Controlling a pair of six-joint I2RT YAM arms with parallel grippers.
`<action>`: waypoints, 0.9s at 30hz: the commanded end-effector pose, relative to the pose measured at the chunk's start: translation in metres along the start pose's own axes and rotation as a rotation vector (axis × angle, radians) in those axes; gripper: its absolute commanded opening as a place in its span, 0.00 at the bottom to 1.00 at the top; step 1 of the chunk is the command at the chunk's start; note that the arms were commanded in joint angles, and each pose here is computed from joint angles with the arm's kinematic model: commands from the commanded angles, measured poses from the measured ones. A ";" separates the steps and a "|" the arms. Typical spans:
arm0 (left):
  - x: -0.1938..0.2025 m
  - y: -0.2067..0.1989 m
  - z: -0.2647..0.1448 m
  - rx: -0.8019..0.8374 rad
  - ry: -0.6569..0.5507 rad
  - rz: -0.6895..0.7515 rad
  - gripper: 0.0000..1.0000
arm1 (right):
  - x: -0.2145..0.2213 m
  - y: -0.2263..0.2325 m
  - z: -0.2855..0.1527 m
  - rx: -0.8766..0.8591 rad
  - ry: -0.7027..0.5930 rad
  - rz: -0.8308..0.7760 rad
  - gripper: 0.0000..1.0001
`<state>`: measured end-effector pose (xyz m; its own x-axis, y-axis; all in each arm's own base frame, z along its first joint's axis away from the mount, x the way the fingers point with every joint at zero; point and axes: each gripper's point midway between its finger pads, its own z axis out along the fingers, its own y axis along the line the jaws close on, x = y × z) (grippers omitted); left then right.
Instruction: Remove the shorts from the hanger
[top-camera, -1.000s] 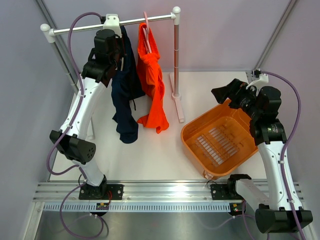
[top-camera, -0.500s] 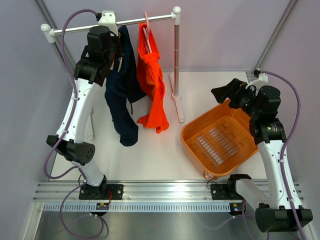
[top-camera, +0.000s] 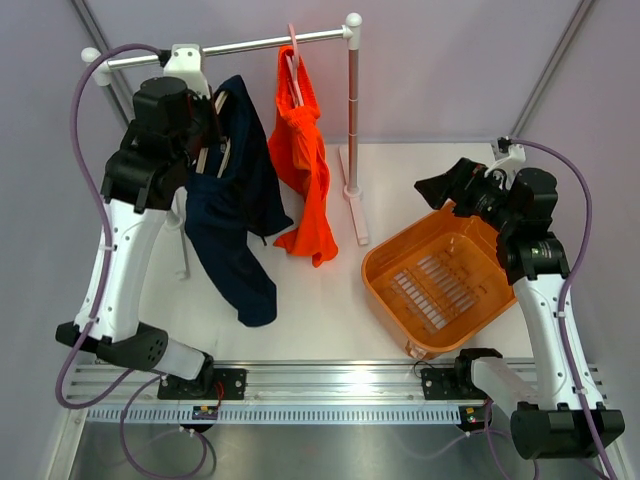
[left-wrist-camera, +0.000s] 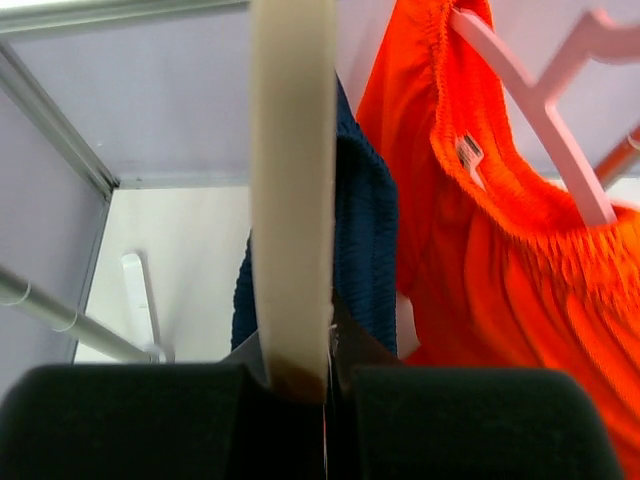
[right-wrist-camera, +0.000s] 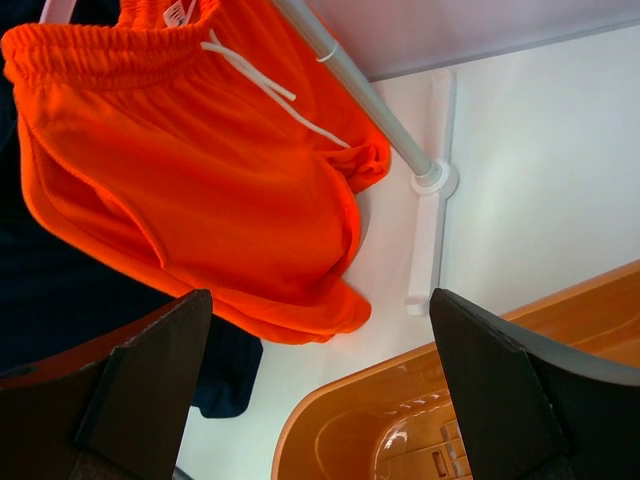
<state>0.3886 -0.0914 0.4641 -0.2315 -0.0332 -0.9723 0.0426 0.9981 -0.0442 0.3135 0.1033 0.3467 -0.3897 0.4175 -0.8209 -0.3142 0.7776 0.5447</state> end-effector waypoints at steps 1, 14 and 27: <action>-0.007 -0.008 -0.040 0.070 -0.034 -0.021 0.00 | -0.006 0.026 -0.002 -0.136 0.010 -0.055 0.99; 0.101 -0.076 -0.168 0.694 0.238 0.047 0.00 | 0.051 0.127 0.004 -0.323 0.183 -0.172 0.96; 0.132 -0.102 -0.182 0.892 0.256 0.033 0.00 | 0.117 0.197 0.039 -0.291 0.321 -0.265 0.91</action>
<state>0.1754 -0.1726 0.3501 -0.5308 0.1681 -0.8307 0.6813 0.6676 -0.3002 0.2259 0.3191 0.3501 -0.5265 0.0265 -0.8498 -0.6830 0.5821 0.4413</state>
